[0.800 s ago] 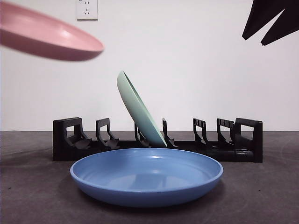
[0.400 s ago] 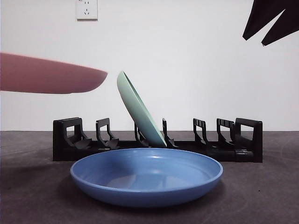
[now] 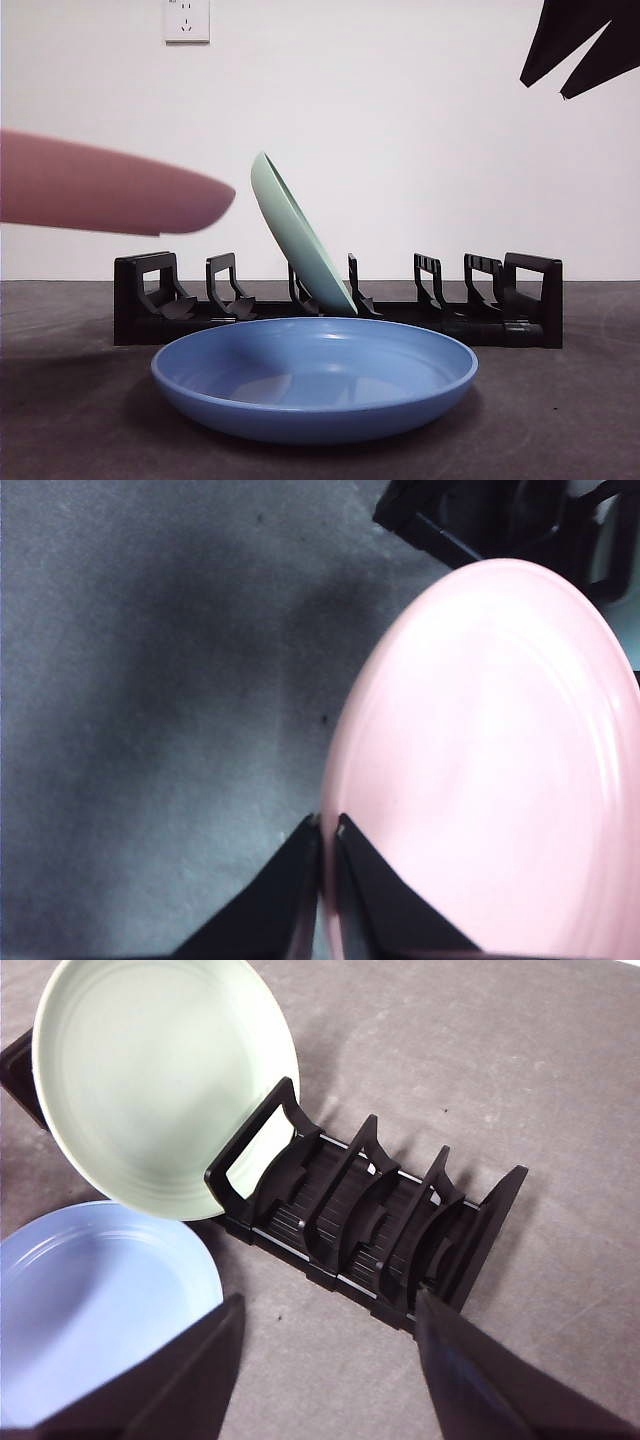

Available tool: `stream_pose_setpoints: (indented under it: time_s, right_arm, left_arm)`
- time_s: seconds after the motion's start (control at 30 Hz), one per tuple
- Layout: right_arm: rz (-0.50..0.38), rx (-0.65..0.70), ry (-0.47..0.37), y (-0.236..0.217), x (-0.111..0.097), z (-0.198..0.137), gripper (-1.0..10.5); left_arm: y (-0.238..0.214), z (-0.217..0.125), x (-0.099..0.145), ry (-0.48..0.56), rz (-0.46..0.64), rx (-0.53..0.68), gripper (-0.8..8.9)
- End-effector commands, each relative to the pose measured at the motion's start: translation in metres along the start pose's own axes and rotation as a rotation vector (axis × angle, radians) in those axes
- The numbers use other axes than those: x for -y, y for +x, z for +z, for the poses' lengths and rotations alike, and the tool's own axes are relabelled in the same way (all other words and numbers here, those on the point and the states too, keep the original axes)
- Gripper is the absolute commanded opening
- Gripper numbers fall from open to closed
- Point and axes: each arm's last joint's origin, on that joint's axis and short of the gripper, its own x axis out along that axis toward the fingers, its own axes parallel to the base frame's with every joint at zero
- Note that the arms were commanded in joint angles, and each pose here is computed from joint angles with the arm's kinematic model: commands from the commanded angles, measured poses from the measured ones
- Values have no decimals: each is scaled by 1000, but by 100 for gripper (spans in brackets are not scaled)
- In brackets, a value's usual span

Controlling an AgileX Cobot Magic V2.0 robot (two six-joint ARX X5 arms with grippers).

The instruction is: Place the plate

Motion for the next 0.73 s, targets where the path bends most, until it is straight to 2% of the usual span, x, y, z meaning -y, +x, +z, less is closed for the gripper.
stream_pose_setpoints:
  time_s: [0.03,0.47,0.73]
  right_arm:
    - [-1,17,-14,-2,-1,5,268]
    - [-1,20,-15,-2,-1,5,268]
    - [-1,20,-15,-2,-1,5,268]
  left_arm:
    - [8,4,8,-5,18,4,10]
    - [69,-10,69,125,27,-33,10]
    - [113,-21,92,150,31,-83,11]
